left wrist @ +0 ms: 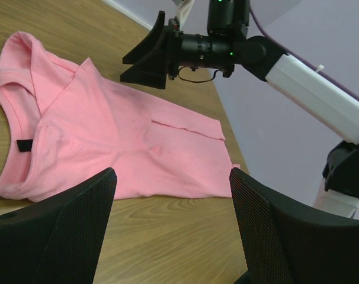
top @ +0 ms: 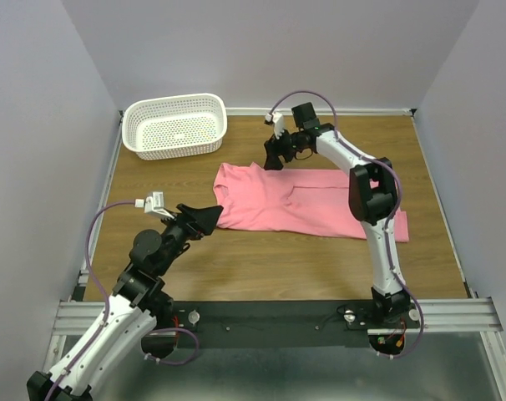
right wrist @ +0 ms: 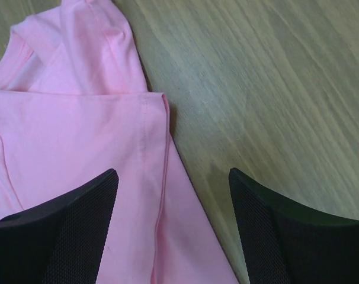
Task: Fold and stack the t-shirts
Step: Fold the tshirt
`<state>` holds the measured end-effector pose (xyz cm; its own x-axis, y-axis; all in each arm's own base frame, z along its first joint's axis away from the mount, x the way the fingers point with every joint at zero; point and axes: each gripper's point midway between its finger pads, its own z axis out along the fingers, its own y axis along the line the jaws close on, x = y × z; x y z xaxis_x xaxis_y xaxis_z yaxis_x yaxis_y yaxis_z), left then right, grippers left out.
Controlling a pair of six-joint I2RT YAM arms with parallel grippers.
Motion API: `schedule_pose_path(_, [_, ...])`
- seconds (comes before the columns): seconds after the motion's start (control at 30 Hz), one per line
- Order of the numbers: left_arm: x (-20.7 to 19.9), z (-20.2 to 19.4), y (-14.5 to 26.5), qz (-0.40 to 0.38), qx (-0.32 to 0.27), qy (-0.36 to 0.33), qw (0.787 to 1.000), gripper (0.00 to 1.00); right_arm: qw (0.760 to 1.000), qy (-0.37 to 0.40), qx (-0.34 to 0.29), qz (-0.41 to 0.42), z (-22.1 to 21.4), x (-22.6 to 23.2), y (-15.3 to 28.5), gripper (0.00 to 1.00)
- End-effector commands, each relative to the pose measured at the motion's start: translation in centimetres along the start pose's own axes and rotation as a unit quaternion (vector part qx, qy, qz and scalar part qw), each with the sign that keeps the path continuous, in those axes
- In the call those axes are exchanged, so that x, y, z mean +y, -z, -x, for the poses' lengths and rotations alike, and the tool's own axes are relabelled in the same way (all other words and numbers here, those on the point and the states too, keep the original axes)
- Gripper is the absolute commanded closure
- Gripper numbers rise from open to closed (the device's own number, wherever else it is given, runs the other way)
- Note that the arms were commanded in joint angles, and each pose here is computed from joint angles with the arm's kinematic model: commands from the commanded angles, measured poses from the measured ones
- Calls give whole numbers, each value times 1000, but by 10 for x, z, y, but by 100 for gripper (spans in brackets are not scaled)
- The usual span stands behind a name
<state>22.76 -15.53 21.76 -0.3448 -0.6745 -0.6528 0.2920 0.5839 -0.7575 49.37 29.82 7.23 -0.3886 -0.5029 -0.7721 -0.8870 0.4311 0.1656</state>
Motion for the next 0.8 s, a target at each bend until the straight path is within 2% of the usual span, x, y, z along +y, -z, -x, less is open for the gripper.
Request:
schedule_pose_path(0.0, [11,1,5,26,-7,12,1000,15,997,-66,14,30,-15,5,-16,18])
schedule_pose_path(0.27, [13,-1,4,29,-4,16,999,16,993,-88,55,50,-54,21,-31,22])
schedule_pose_path(0.43, [14,-2,2,38,2,13,999,16,991,-99,59,71,-58,31,-32,30])
schedule_pose_path(0.57, [17,-4,1,43,5,18,999,17,988,-108,63,85,-61,38,-31,44])
schedule_pose_path(0.67, [21,-7,1,50,8,20,999,18,988,-111,66,88,-64,40,-31,50])
schedule_pose_path(0.77, [23,-9,0,55,12,25,998,19,988,-114,69,78,-64,36,-31,63])
